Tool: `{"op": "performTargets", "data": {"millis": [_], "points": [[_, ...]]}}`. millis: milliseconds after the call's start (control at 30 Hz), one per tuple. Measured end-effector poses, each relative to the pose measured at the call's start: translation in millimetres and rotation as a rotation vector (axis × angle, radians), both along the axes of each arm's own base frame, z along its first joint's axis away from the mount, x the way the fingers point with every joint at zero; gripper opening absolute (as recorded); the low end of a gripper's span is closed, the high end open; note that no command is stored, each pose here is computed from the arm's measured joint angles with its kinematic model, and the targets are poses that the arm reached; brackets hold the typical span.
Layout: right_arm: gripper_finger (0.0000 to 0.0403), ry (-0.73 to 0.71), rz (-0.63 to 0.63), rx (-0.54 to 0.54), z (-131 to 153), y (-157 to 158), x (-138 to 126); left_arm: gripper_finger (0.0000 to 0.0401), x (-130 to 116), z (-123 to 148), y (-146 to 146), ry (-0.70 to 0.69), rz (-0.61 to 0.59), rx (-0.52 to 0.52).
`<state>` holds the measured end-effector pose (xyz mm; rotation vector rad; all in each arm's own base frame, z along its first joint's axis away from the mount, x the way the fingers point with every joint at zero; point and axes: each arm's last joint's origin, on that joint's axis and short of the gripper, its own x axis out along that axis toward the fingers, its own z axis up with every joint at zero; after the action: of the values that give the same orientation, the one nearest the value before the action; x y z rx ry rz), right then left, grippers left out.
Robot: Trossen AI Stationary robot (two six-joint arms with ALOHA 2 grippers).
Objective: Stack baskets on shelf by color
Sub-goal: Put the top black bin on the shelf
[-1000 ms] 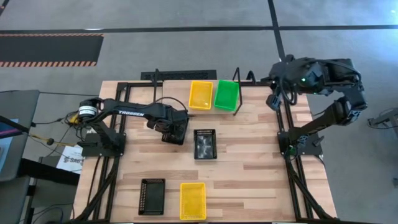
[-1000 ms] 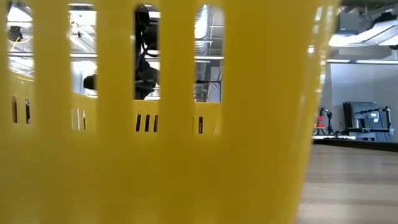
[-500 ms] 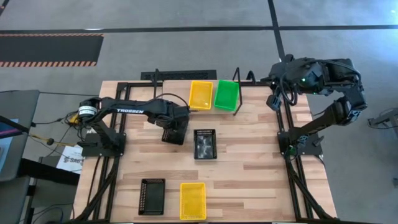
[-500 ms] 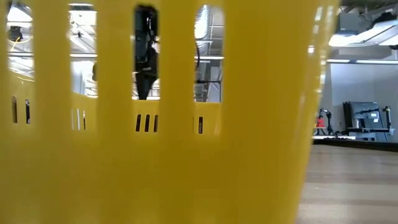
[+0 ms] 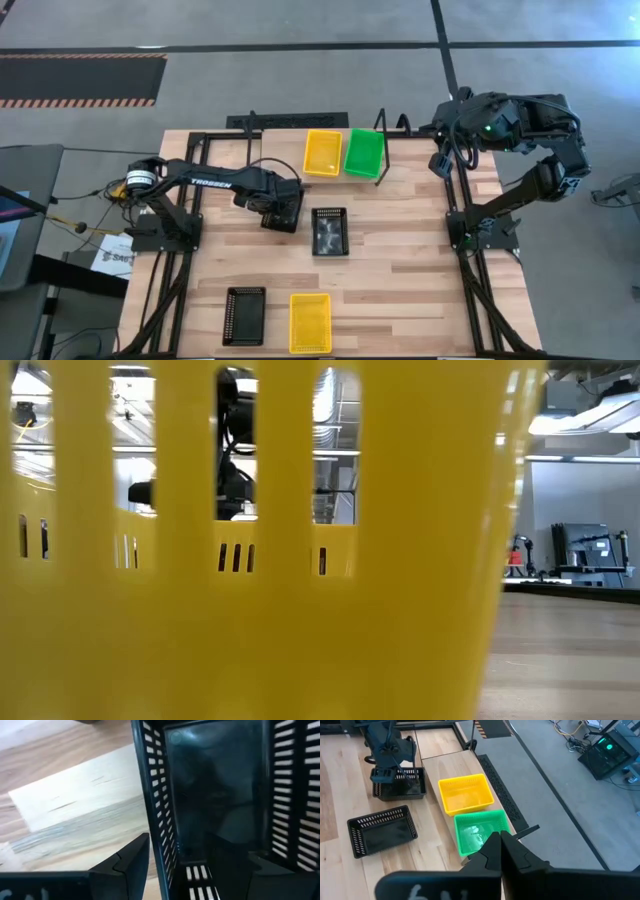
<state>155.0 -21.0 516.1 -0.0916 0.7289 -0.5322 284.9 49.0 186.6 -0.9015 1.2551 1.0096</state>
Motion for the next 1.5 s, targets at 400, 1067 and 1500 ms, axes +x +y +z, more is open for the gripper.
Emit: {"op": "performTargets", "data": {"millis": [400,1067,1500], "points": [[0.001,-0.013,-0.016,0.016,0,0,0,0.0105,-6,-13,3,0.003,-0.069,-0.031],[0.0011,-0.027,-0.029,0.036,0,0,0,0.0,9,151,-9,-0.085,-0.043,0.35],[0.0004,-0.018,-0.041,-0.015,1,-1,-4,0.0,-1,164,64,-0.177,0.185,0.352]]}}
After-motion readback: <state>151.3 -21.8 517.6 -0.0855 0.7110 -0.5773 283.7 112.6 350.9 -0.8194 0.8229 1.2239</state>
